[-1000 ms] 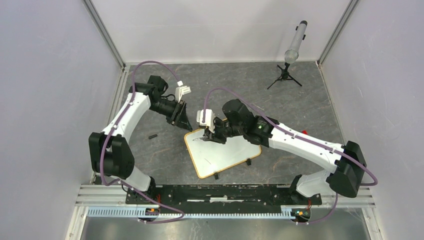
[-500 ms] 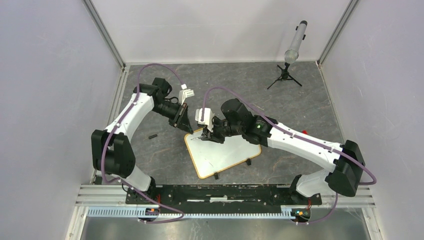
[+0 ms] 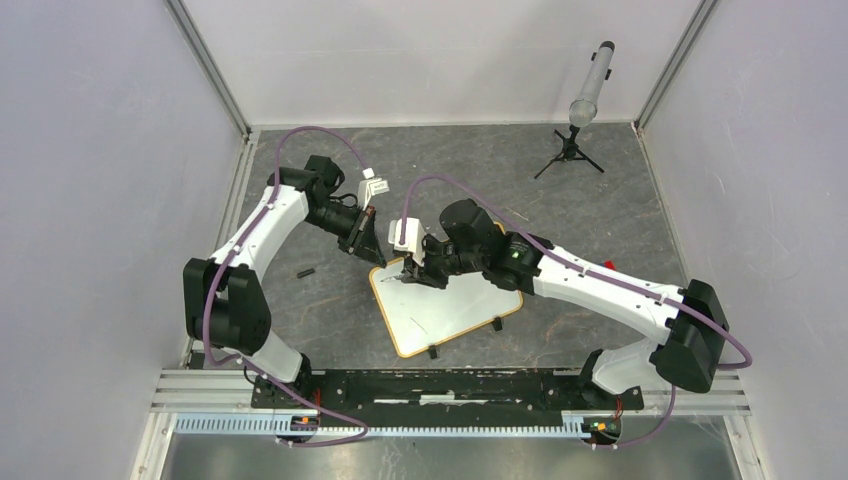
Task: Write a sentence on the whiteboard
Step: Hold the whiteboard on the whiteboard stand.
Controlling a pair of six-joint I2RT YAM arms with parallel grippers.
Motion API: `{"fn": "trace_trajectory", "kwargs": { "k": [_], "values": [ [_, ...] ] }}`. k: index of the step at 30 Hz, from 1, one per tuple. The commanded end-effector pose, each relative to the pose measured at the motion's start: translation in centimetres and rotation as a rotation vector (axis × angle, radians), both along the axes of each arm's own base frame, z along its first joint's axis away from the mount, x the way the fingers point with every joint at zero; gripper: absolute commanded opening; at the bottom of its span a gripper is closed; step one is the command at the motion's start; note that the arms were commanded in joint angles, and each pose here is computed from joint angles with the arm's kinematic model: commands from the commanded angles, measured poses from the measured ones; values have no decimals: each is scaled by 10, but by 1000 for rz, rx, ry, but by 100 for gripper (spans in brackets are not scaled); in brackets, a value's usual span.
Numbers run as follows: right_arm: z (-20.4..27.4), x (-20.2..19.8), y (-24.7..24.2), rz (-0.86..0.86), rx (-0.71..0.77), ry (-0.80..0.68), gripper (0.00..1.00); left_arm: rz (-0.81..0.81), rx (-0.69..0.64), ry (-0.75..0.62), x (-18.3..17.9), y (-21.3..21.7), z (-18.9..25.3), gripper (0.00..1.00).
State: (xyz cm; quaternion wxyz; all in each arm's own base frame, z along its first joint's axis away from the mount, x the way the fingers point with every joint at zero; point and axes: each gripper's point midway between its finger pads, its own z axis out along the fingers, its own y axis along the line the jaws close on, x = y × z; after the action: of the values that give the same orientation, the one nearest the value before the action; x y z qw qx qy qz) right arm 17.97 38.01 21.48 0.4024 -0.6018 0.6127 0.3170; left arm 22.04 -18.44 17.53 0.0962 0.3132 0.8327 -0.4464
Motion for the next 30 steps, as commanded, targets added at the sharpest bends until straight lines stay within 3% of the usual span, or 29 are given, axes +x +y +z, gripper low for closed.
{"fn": "trace_trajectory", "kwargs": {
  "k": [1, 11, 17, 19, 26, 30],
  "values": [
    [20, 9, 10, -23, 51, -40, 0, -27, -8, -22, -1, -2, 2, 2],
    [21, 10, 11, -25, 51, -37, 0, -33, -17, -32, -2, -3, 4, 2],
    [24, 3, 9, -1, 59, -30, 0, -35, -21, -40, 0, -4, 6, 31],
    [25, 2, 8, 0, 61, -30, 0, -38, -20, -41, 0, -5, 6, 34],
    [25, 4, 9, -3, 61, -32, 0, -61, -4, -33, -3, -8, 1, 30],
    [25, 5, 7, -14, 58, -39, 0, -61, 2, -32, -2, -8, 0, 20]
  ]
}}
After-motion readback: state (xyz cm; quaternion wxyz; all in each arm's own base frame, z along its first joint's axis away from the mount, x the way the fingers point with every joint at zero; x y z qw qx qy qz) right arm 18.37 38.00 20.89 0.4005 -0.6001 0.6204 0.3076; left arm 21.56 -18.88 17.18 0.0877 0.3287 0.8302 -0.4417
